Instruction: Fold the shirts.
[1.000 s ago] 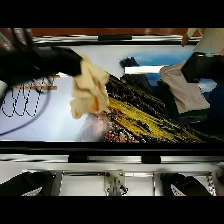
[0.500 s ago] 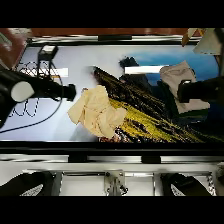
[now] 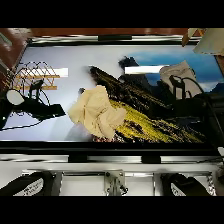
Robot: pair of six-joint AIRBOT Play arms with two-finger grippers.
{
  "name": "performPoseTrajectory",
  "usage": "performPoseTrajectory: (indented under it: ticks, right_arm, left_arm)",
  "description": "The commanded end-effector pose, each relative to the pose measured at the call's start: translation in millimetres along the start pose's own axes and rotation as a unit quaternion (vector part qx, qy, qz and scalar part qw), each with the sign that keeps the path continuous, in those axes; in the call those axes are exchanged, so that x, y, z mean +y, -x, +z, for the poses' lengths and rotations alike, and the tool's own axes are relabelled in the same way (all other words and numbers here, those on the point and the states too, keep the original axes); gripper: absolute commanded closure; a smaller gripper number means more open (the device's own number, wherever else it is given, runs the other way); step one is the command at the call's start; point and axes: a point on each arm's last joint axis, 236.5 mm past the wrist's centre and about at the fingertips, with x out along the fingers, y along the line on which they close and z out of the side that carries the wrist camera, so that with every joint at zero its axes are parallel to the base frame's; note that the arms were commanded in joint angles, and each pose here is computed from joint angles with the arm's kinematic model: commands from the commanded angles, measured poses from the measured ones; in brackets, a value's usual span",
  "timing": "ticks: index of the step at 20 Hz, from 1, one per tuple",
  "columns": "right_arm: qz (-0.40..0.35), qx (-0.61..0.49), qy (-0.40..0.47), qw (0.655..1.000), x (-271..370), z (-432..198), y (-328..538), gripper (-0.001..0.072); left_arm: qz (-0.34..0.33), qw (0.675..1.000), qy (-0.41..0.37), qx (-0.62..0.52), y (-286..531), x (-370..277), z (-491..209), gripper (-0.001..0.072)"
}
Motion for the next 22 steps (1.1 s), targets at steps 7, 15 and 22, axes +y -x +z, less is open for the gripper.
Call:
performPoseTrajectory:
  ticks: [7, 15, 22]
  right_arm:
    - [0.066, 0.109, 0.006, 0.992, 59.4, -42.5, -96.6, 0.0074]
    - [0.133, 0.104, 0.089, 0.982, 125.8, -65.8, -113.3, 0.0074]
    - [0.14, 0.111, 0.234, 0.956, 156.0, -105.0, -145.9, 0.0075]
  left_arm:
    - [-0.06, 0.994, 0.081, -0.043, -74.2, -9.9, 28.1, 0.0004]
    - [-0.068, 0.993, 0.096, -0.032, -86.7, -13.1, 28.8, 0.0476]
    - [-0.08, 0.993, 0.082, -0.039, -70.5, -24.4, 42.1, 0.0676]
